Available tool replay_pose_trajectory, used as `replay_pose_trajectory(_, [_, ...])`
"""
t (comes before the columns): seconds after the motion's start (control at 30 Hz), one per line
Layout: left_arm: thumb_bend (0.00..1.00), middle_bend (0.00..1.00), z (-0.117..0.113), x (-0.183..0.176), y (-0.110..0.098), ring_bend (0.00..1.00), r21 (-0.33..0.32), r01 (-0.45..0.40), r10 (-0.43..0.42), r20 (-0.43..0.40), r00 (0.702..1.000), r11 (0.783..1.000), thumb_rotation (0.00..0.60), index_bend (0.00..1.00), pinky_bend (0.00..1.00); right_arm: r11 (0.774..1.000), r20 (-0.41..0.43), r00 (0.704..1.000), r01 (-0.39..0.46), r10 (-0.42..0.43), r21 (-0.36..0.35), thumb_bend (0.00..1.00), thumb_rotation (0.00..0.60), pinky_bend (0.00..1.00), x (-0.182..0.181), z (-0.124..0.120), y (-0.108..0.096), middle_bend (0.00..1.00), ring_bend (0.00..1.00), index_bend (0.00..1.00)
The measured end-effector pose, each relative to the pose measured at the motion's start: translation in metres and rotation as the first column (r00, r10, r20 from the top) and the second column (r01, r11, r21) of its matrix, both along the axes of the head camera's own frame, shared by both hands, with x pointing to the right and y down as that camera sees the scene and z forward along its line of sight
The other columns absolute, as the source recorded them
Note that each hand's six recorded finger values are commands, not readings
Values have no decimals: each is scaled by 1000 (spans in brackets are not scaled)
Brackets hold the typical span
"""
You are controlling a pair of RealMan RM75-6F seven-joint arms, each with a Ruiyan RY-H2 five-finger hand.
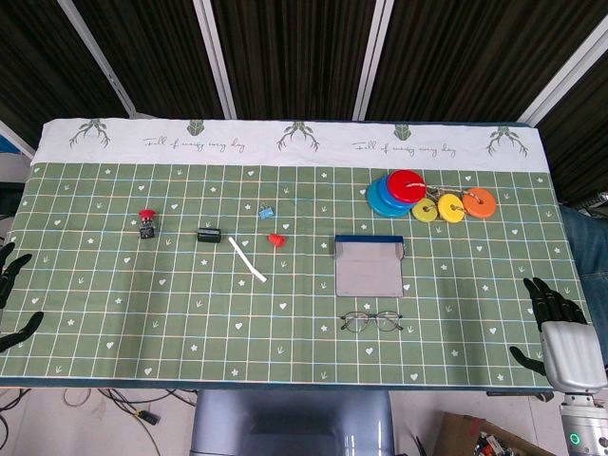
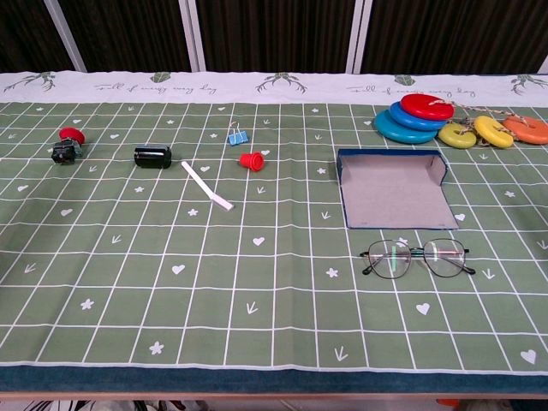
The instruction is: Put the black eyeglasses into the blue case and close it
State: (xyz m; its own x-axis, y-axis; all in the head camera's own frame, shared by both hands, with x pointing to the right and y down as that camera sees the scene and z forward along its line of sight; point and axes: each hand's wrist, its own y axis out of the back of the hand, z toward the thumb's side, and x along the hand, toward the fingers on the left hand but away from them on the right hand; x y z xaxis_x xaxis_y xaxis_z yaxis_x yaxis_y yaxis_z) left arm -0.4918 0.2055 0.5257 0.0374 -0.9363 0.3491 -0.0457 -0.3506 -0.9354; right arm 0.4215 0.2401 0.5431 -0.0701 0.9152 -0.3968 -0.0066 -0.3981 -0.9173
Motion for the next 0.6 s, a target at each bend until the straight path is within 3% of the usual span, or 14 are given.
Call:
replay_pose_trajectory(0.3, [248, 0, -4, -1, 2, 0, 7, 6, -6, -5, 1000, 1000, 600, 100, 0, 999, 26, 1000, 4, -5, 33, 183, 600, 223, -4, -7, 1, 100, 172, 0])
replay_pose_trajectory(0.6, [249, 0, -1, 2, 2, 0, -2, -11, 11, 0, 1000, 1000, 600, 100, 0, 1000, 47, 999, 8, -9, 13, 183, 600, 223, -4, -3, 1, 100, 172, 0])
